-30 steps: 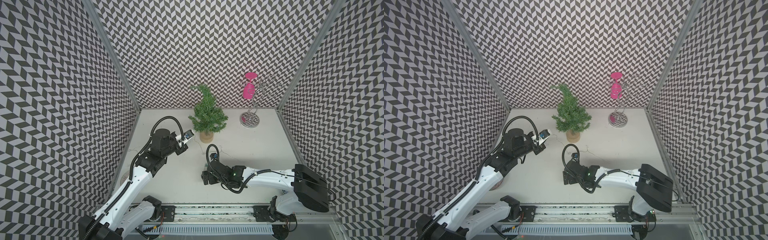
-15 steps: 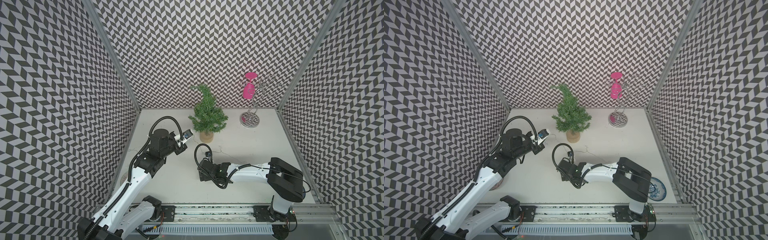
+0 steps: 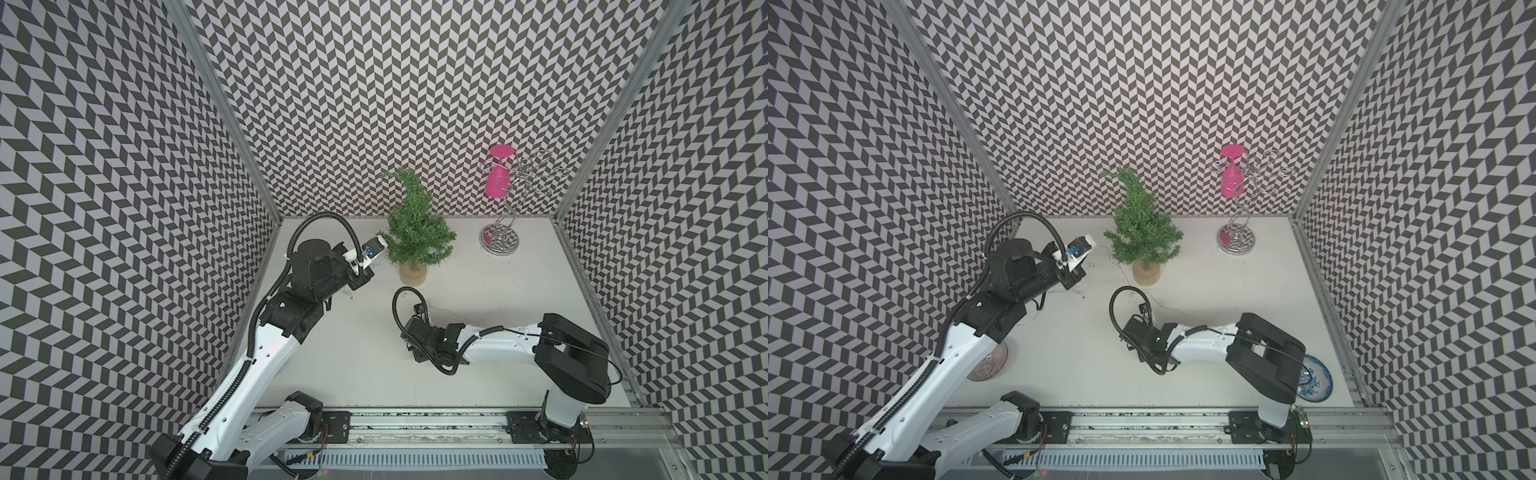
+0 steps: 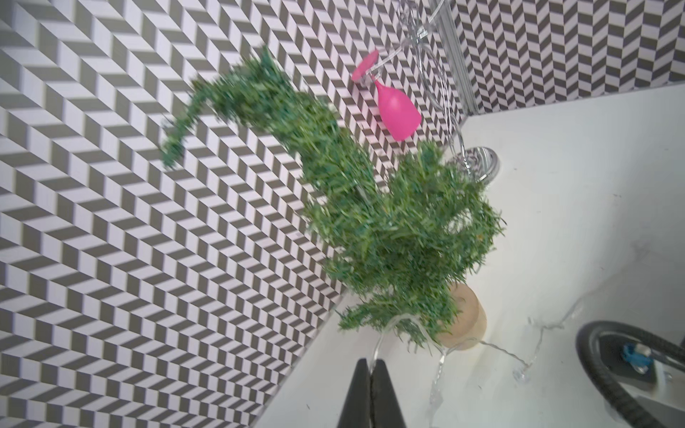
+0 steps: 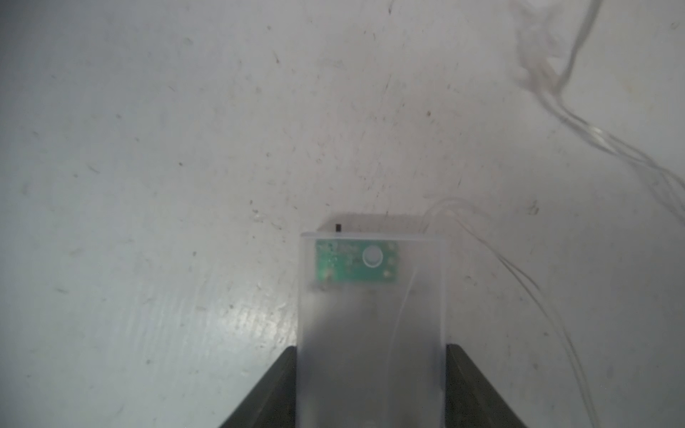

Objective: Wrap string light around the christmas tree
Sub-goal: Adjust the light string at the center of the board.

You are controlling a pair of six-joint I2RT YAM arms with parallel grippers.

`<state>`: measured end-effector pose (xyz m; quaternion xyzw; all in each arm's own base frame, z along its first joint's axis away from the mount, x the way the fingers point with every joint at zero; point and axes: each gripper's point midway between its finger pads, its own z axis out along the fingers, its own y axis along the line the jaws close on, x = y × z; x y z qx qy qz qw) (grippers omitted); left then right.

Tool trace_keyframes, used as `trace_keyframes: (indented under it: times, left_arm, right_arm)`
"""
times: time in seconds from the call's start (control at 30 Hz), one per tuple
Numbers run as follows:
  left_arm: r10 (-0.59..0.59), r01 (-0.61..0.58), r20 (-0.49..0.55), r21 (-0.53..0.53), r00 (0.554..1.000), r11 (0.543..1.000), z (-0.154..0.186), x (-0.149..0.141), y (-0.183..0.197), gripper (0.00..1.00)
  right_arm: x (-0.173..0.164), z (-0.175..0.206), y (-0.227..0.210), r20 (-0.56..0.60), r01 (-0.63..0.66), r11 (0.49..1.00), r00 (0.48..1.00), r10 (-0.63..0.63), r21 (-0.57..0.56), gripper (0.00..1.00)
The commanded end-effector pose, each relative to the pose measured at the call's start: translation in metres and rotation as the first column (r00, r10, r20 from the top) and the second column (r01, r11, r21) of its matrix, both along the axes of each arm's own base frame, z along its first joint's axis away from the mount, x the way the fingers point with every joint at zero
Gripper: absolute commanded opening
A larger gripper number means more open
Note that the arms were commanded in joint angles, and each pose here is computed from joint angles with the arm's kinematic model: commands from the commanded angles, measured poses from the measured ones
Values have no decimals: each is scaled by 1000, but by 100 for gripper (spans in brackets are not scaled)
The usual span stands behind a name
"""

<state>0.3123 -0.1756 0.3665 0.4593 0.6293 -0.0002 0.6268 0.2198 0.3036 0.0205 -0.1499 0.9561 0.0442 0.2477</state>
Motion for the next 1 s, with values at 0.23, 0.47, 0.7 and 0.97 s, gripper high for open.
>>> trace_keyframes:
  times: [0.23,0.47,0.7,0.97]
  left_arm:
    - [3,-4,158,5,987,1000,78,3,3,4]
    - [70,-78,220,24,973,997,99,0,19,4]
    - [137,-136,263,-22,955,990,119,-11,38,4]
    - [177,-172,297,-44,938,984,132,-22,51,4]
  right_arm:
    - [0,12,-63,-1,30,994,1000,-31,-102,60]
    - [-1,14,-94,-21,71,990,997,-74,-121,63]
    - [-4,14,-118,-27,110,982,993,-115,-154,64]
    - [-7,15,-140,-35,153,974,986,-161,-166,66]
